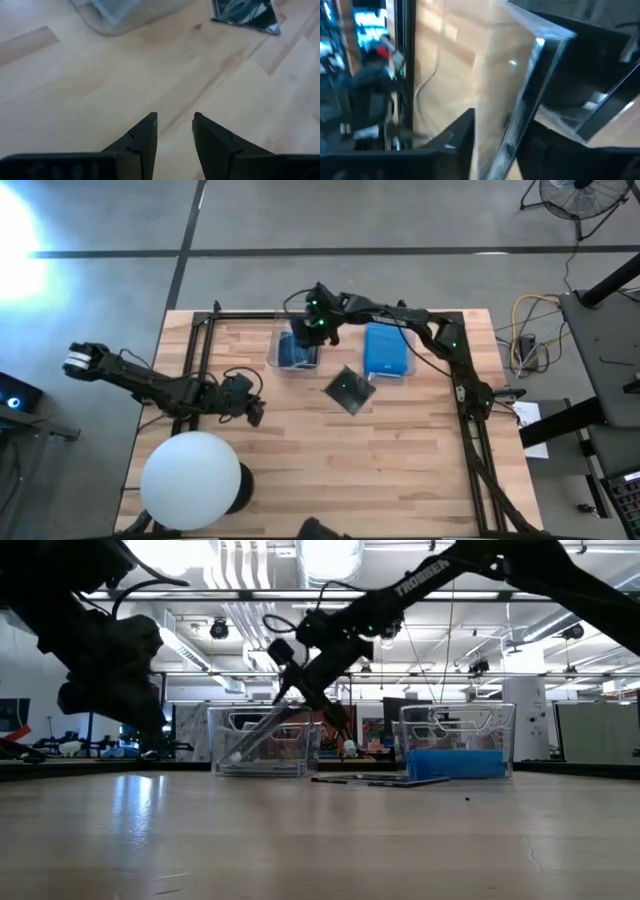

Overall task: Pick & place jewel cases by type
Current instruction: Put the black cd case into the left transparent bin

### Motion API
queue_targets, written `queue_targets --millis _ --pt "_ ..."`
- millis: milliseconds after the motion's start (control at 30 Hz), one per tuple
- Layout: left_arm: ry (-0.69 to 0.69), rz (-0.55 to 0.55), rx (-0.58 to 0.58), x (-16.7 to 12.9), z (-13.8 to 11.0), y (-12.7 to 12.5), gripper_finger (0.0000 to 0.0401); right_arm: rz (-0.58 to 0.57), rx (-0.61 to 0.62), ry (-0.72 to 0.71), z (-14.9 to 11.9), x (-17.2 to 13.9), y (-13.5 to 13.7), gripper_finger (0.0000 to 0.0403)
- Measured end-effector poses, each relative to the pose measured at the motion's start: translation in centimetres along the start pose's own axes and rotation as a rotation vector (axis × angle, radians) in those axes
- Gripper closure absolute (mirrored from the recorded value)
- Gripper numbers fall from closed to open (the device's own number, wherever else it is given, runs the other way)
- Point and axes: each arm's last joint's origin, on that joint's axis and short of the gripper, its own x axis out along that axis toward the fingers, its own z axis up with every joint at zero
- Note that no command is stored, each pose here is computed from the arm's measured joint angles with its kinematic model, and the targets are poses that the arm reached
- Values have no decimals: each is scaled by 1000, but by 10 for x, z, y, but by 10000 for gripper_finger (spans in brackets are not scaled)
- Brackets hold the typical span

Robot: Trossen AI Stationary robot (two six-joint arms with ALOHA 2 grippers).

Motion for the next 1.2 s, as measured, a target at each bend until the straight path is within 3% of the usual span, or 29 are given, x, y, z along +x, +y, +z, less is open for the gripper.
queue_targets --millis 100,233,300,400,533,633,700,800,900,1200 --pt "-13 13 -8 1 2 1 295 -113 -112 38 -4 -15 10 243" --pt "-17 18 -12 1 3 2 295 -576 -408 -21 -26 -46 21 189" --pt "-20 19 4 1 3 2 295 -793 -588 -24 -53 -60 36 169" --pt "-24 16 44 4 0 4 295 -825 -710 107 -107 -52 49 152" --pt "-6 -13 49 9 -7 9 295 -871 -792 148 -179 3 32 157" --pt "29 -35 36 12 -13 14 295 -866 -705 27 -220 17 22 169" --pt "46 -56 36 14 -17 16 295 -863 -573 -128 -237 23 13 177" --pt "68 -85 32 17 -21 19 295 -840 -244 -412 -247 32 -6 186" --pt "92 -128 25 17 -22 17 295 -773 38 -554 -248 32 -17 194" --pt "126 -206 20 16 -21 12 295 -797 141 -514 -246 55 -47 234"
